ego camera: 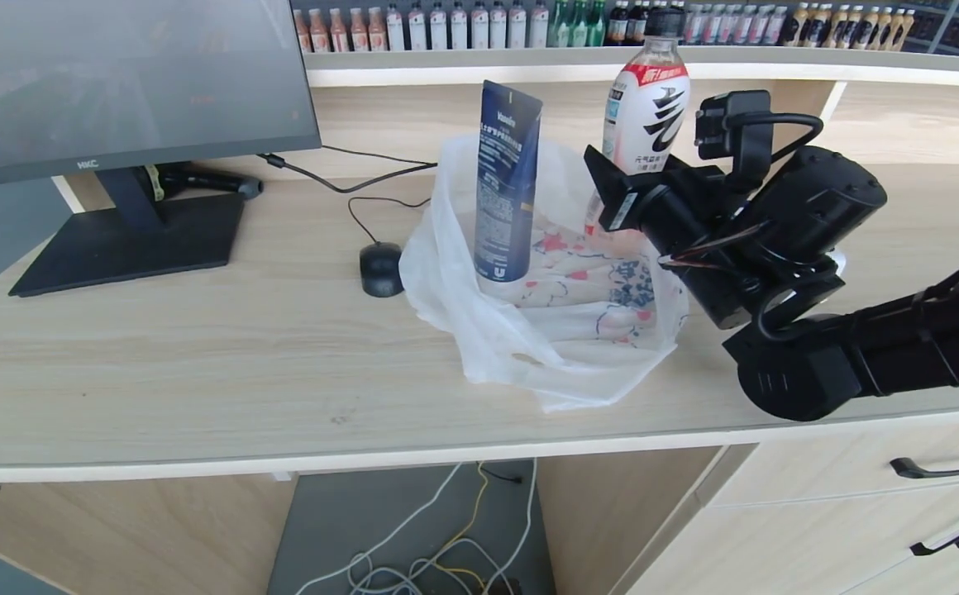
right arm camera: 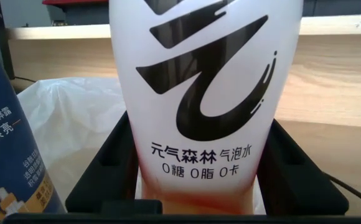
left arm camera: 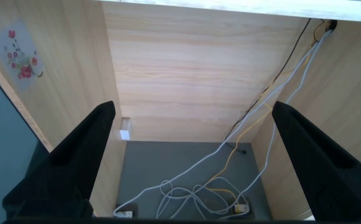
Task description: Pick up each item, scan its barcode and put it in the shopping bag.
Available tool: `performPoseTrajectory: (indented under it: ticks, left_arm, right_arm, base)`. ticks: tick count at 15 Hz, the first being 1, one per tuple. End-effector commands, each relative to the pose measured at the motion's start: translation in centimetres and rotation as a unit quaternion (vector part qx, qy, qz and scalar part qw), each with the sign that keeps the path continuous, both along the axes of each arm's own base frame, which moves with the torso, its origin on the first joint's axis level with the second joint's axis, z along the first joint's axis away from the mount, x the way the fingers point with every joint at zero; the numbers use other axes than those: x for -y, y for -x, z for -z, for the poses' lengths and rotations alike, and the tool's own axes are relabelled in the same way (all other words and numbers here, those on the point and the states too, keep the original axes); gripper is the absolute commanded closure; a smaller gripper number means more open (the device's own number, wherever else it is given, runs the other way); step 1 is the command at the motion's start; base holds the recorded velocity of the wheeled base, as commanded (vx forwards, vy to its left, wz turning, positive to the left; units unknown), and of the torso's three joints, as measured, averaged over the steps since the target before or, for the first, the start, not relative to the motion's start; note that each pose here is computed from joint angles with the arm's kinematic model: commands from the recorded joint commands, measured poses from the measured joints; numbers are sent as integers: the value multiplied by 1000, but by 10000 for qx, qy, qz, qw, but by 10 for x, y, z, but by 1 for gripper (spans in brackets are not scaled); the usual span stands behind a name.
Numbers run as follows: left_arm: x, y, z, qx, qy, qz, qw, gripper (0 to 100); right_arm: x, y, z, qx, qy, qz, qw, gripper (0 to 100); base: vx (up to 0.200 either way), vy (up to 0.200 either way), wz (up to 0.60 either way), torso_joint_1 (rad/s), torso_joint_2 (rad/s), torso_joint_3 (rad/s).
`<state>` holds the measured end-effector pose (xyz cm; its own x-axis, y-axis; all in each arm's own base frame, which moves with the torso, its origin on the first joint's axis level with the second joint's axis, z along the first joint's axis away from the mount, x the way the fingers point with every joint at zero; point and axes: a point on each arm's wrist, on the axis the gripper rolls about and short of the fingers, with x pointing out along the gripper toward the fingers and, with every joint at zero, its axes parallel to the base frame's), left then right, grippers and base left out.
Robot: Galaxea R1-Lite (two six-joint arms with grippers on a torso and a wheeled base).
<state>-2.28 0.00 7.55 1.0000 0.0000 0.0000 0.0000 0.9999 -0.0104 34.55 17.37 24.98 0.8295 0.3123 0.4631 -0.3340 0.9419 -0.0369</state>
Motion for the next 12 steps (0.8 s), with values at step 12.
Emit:
performPoseTrajectory:
  ticks: [12]
  left_arm:
    - [0,0,0,-8,2,0,10000,0]
  right_arm:
    - [1,-11,24,-215,114,80,9997,100]
  base:
    - [0,0,0,0,0,0]
